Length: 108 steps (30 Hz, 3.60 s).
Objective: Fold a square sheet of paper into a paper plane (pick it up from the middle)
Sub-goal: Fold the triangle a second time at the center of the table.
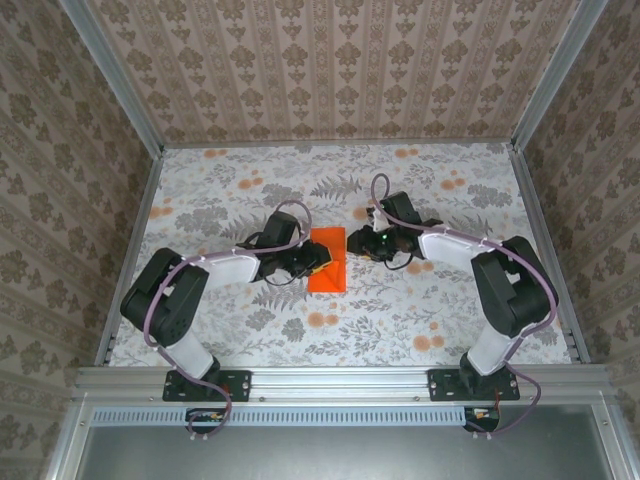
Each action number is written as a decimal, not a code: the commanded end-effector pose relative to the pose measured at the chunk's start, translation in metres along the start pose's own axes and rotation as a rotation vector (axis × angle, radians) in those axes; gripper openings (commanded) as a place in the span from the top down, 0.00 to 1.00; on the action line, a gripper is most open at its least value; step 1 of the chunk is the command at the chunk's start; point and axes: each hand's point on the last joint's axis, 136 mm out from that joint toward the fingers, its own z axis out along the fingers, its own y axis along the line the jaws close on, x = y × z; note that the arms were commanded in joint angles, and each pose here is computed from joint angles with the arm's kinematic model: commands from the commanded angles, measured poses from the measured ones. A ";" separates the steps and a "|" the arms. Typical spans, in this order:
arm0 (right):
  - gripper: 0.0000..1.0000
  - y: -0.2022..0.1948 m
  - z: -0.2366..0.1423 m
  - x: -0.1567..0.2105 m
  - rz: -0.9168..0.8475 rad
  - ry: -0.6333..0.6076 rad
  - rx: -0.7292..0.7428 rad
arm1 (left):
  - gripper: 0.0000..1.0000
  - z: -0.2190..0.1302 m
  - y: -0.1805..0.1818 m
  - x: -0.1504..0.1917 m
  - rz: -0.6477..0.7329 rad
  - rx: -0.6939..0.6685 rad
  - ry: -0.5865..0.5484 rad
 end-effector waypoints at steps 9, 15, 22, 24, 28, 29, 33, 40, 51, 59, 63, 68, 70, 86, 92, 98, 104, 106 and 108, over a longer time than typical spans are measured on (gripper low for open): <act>0.61 0.026 0.012 0.019 -0.036 0.069 -0.176 | 0.84 0.003 0.014 0.000 -0.002 -0.019 -0.003; 0.62 0.022 0.019 0.023 -0.031 0.093 -0.160 | 0.85 0.003 0.014 0.000 -0.003 -0.017 -0.004; 0.63 0.017 0.024 0.027 -0.032 0.113 -0.140 | 0.85 0.003 0.012 -0.001 -0.002 -0.013 -0.002; 0.64 0.018 0.025 0.029 -0.034 0.120 -0.141 | 0.85 0.004 0.012 -0.001 -0.001 -0.012 -0.002; 0.66 0.018 0.028 0.032 -0.034 0.137 -0.142 | 0.85 0.004 0.012 -0.001 -0.002 -0.013 -0.001; 0.67 0.018 0.028 0.032 -0.035 0.139 -0.142 | 0.85 0.004 0.012 -0.002 -0.003 -0.013 -0.003; 0.73 0.017 0.029 0.033 -0.036 0.146 -0.142 | 0.85 0.004 0.012 -0.002 -0.004 -0.012 -0.003; 0.90 0.002 0.030 0.026 -0.056 0.133 -0.045 | 0.85 0.003 0.006 -0.003 0.009 0.005 0.003; 0.95 -0.018 0.034 0.018 -0.104 0.138 0.047 | 0.84 -0.002 -0.005 -0.002 0.068 0.026 0.016; 0.97 -0.025 0.036 0.013 -0.119 0.135 0.081 | 0.84 0.006 -0.010 0.000 0.097 0.024 0.058; 0.97 -0.030 0.037 0.011 -0.122 0.138 0.097 | 0.84 0.009 -0.011 0.000 0.099 0.024 0.071; 0.97 -0.033 0.040 0.009 -0.128 0.138 0.108 | 0.84 0.015 -0.009 0.001 0.097 0.018 0.088; 0.97 -0.033 0.041 0.008 -0.132 0.139 0.107 | 0.84 0.017 -0.009 0.000 0.098 0.018 0.091; 0.97 -0.037 0.047 0.006 -0.143 0.161 0.126 | 0.84 0.026 -0.011 0.000 0.106 0.016 0.119; 0.97 -0.038 0.048 0.005 -0.144 0.163 0.127 | 0.85 0.029 -0.006 0.001 0.097 0.006 0.125; 0.97 -0.037 0.049 0.004 -0.149 0.168 0.123 | 0.85 0.032 -0.002 0.002 0.090 -0.001 0.133; 0.97 -0.036 0.050 0.004 -0.152 0.171 0.118 | 0.85 0.034 0.001 0.003 0.084 -0.009 0.138; 0.97 -0.035 0.050 0.004 -0.152 0.171 0.117 | 0.85 0.035 0.004 0.004 0.077 -0.015 0.141; 0.97 -0.035 0.050 0.004 -0.153 0.172 0.113 | 0.85 0.035 0.005 0.004 0.074 -0.019 0.142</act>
